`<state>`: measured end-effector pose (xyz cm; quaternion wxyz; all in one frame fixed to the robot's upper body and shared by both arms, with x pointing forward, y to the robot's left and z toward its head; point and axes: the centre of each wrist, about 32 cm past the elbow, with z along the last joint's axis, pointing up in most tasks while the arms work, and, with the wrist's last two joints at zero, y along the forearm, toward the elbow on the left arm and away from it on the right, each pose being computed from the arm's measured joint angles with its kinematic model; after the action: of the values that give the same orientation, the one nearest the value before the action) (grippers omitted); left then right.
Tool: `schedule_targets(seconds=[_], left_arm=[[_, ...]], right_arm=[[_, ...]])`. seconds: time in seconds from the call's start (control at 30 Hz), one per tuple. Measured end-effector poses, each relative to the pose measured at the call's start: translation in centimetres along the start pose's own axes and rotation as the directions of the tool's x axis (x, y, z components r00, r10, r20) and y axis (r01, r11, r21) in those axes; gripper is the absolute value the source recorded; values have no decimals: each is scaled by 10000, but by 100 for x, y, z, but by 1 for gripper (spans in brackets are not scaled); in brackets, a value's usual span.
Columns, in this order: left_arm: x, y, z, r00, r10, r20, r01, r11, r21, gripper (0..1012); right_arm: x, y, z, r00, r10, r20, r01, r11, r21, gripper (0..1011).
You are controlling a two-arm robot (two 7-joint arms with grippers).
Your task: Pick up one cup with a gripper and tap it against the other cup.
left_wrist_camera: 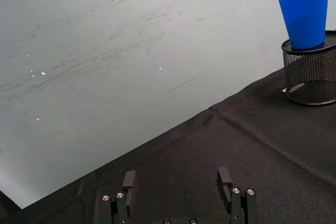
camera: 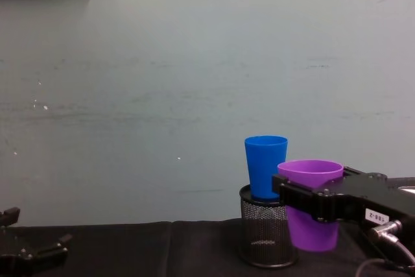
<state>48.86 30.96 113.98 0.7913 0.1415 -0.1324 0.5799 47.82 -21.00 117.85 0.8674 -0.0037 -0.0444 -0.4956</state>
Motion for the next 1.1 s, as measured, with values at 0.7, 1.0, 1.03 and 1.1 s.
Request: schedule_targets(seconds=[0.7,1.0,1.03,1.1], left_arm=[[0,0,0,10000,0,1,0,10000,0,1000],[0,0,0,10000,0,1,0,10000,0,1000],[0,0,0,10000,0,1,0,10000,0,1000],[0,0,0,10000,0,1,0,10000,0,1000]], right_arm=[[-3,4,-15,10000,15,10,-15,10000,9,726],[-3,4,-18,10000,17,10,-17,10000,7,726],[-3,4,-18,10000,17,11,-17,10000,9,726],[-3,4,-18,10000,17,11,-17,10000,11,726]])
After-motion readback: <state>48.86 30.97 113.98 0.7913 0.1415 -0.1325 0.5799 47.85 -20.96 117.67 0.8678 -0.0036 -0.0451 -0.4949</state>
